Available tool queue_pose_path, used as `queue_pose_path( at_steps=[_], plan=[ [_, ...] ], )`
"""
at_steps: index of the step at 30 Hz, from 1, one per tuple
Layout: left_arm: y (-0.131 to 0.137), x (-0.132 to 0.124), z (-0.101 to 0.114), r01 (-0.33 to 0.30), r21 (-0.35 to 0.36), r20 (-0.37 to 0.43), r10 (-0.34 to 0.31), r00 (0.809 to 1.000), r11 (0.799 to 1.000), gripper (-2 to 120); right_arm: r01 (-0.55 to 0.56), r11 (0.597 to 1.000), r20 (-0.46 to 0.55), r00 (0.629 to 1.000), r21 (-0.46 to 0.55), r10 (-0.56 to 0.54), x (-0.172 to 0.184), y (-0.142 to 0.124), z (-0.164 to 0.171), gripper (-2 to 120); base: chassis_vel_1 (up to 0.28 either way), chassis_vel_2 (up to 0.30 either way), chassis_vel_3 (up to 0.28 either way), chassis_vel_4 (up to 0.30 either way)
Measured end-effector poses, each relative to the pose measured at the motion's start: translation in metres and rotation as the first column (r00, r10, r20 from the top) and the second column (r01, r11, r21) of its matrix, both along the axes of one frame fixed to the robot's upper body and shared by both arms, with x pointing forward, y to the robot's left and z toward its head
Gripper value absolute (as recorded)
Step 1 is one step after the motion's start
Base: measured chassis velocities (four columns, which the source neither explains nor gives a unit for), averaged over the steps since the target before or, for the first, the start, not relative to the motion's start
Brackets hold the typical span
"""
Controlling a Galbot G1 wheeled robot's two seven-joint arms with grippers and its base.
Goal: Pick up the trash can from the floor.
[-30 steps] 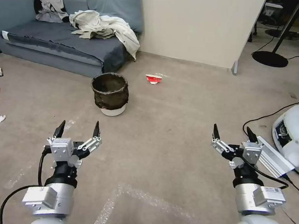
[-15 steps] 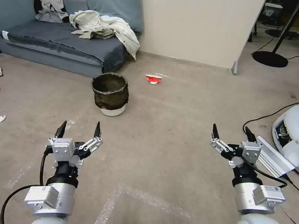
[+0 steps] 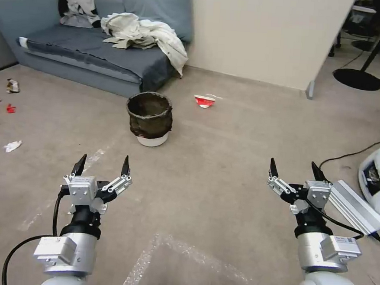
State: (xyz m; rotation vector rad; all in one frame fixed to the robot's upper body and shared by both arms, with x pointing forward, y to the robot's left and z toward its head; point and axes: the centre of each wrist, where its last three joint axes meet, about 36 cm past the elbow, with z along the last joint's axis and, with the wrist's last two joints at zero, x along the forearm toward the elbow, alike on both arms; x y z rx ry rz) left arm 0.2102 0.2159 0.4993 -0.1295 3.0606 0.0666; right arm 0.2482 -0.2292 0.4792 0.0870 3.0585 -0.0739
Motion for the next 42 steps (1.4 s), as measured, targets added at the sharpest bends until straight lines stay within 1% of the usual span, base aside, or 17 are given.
queue_pose_path(
  at_steps=[8,14,35,42],
  plan=[
    [-0.0001,0.0004,0.0000,0.001,0.001,0.014,-0.001,1.000,1.000,100,0.009,1.000,-0.002,1.000,0.002,-0.009,-0.0001,0.0006,0.0004,100,0.083,0.092,0.093,0.089],
    [-0.0006,0.0012,0.0002,-0.025,-0.011,0.047,0.026,0.999,1.000,100,0.009,1.000,-0.006,1.000,0.001,-0.009,0.0001,0.0003,0.0006,100,0.064,0.057,0.062,0.058],
    [0.0015,0.0021,0.0007,-0.038,-0.002,0.040,0.038,0.998,0.999,100,-0.006,1.000,-0.013,1.000,-0.003,0.006,0.0011,-0.0001,0.0006,100,0.000,0.000,0.000,0.000],
    [0.0018,0.0022,0.0007,-0.037,-0.002,0.040,0.037,0.999,0.999,100,-0.010,1.000,-0.012,1.000,-0.002,0.010,0.0009,0.0002,0.0004,100,-0.049,0.045,0.063,-0.045]
  ],
)
